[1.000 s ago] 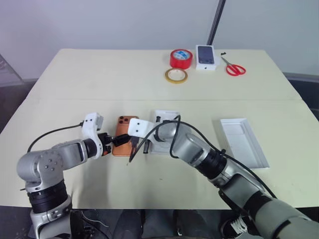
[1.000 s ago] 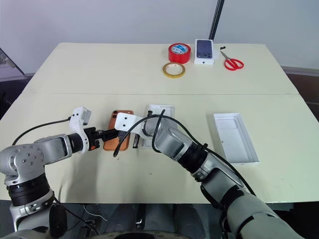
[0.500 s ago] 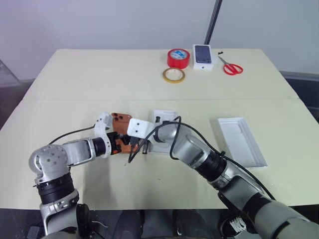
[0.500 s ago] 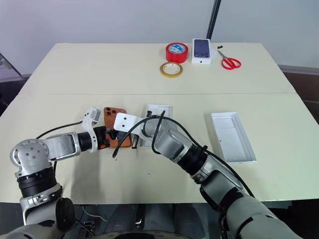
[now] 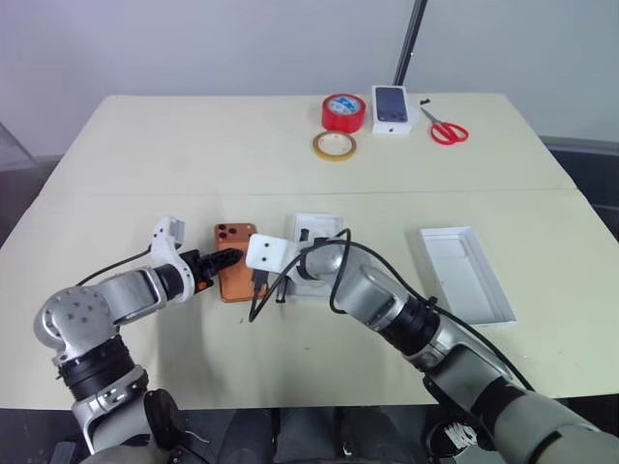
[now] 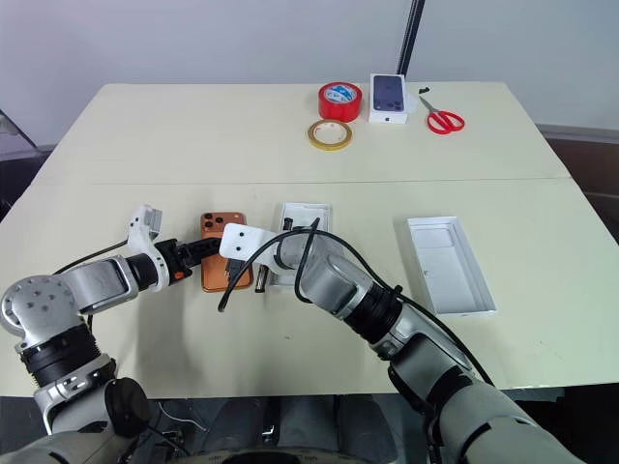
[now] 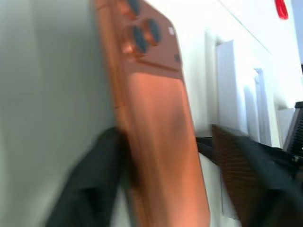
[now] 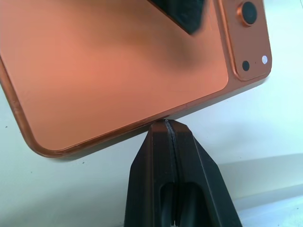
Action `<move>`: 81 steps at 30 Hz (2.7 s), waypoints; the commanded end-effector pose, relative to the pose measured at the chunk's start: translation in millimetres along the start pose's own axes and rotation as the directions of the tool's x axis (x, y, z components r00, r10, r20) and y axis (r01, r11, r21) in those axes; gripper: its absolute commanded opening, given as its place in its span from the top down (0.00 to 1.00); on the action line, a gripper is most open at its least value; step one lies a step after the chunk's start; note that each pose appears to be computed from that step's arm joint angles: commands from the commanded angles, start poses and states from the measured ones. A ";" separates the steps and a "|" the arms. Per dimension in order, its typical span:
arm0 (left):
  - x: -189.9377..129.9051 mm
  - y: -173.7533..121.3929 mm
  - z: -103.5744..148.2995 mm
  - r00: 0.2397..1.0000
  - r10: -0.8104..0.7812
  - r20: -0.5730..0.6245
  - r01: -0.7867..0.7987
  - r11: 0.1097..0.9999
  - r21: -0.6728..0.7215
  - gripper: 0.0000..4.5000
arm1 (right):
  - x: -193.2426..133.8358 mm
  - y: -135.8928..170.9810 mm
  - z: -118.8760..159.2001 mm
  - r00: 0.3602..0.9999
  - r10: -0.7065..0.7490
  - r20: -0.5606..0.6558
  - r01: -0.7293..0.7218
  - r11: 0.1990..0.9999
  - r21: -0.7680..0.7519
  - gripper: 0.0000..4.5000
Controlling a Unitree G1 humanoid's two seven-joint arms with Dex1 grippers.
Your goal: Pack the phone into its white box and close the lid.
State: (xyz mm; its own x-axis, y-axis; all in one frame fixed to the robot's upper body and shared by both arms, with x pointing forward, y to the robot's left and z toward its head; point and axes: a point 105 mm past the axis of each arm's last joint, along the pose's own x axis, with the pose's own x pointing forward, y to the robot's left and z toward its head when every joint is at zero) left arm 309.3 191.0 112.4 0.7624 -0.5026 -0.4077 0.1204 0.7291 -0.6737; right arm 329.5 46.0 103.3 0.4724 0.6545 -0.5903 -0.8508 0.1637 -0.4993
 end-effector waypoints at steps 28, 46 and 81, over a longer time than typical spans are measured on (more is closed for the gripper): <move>61.7 -127.1 -23.6 0.936 -0.351 -0.038 0.342 0.928 -0.146 0.98 | -178.5 -51.0 -76.4 0.948 -0.304 0.092 0.240 0.876 0.419 1.00; 67.4 -118.2 -27.6 0.950 -0.307 -0.065 0.294 0.943 -0.155 0.98 | -181.5 -46.7 -89.5 0.945 -0.321 0.067 0.259 0.856 0.447 1.00; 52.8 -56.6 -19.9 0.987 -0.010 -0.158 0.096 0.831 0.547 0.99 | -116.3 -43.1 -103.2 0.950 -0.272 -0.151 0.308 0.899 0.312 1.00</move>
State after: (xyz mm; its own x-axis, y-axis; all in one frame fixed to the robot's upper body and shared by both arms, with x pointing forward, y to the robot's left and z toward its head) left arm 327.2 120.1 109.9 0.6435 -0.5629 -0.5187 0.4677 0.8256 -0.3157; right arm 330.4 -117.1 119.7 0.6894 0.4718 -0.5497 -0.7107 0.5875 -0.3871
